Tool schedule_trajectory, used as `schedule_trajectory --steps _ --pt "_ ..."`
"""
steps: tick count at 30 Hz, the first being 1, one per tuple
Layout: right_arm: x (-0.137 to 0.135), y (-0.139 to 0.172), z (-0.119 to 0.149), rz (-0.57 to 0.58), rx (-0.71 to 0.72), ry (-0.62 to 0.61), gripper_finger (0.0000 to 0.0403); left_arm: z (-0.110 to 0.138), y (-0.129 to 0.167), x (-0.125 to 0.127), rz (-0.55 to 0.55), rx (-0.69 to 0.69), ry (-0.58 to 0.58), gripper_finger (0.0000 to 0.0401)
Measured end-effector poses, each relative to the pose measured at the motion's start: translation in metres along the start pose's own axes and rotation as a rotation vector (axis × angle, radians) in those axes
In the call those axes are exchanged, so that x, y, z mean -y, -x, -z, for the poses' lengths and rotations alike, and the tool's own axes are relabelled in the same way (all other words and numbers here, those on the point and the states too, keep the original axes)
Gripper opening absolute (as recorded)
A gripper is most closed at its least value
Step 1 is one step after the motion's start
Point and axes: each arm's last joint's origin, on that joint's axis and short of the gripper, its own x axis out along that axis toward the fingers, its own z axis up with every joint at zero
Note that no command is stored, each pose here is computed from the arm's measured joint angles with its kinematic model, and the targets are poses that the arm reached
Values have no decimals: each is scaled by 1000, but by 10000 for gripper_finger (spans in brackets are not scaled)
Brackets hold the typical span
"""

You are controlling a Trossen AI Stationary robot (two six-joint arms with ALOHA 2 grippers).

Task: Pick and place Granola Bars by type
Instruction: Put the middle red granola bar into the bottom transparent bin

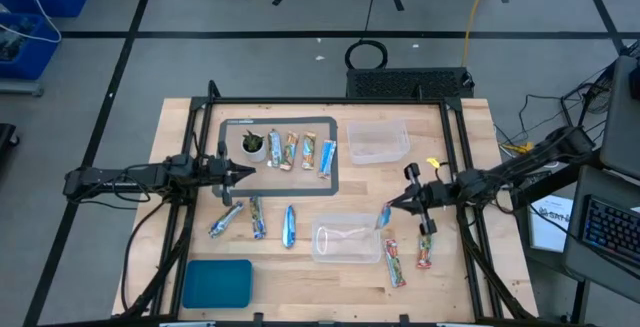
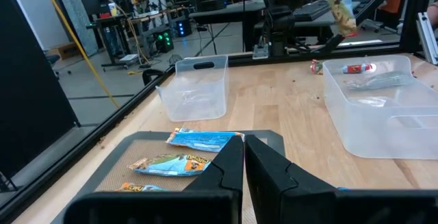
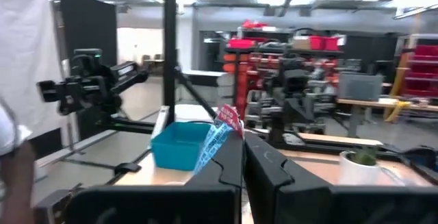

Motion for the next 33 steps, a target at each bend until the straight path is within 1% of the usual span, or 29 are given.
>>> schedule_trajectory --steps 4,9,14,19,23,30,33 --pt "-4 -18 -7 -70 -10 2 0 0 0 0 0 0 0 24" --pt "-8 -40 -7 -77 -67 7 0 0 0 0 0 0 0 24" --pt "-11 -62 -6 -79 -102 -14 0 0 0 0 0 0 0 24" --pt "-16 -85 -12 -153 -124 -17 0 0 0 0 0 0 0 24" --pt "-18 -101 -15 -160 -164 -15 0 0 0 0 0 0 0 24" --pt "-22 -123 -6 -161 -233 -11 0 0 0 0 0 0 0 24" --pt "-23 -129 0 -159 -259 -31 0 0 0 0 0 0 0 24"
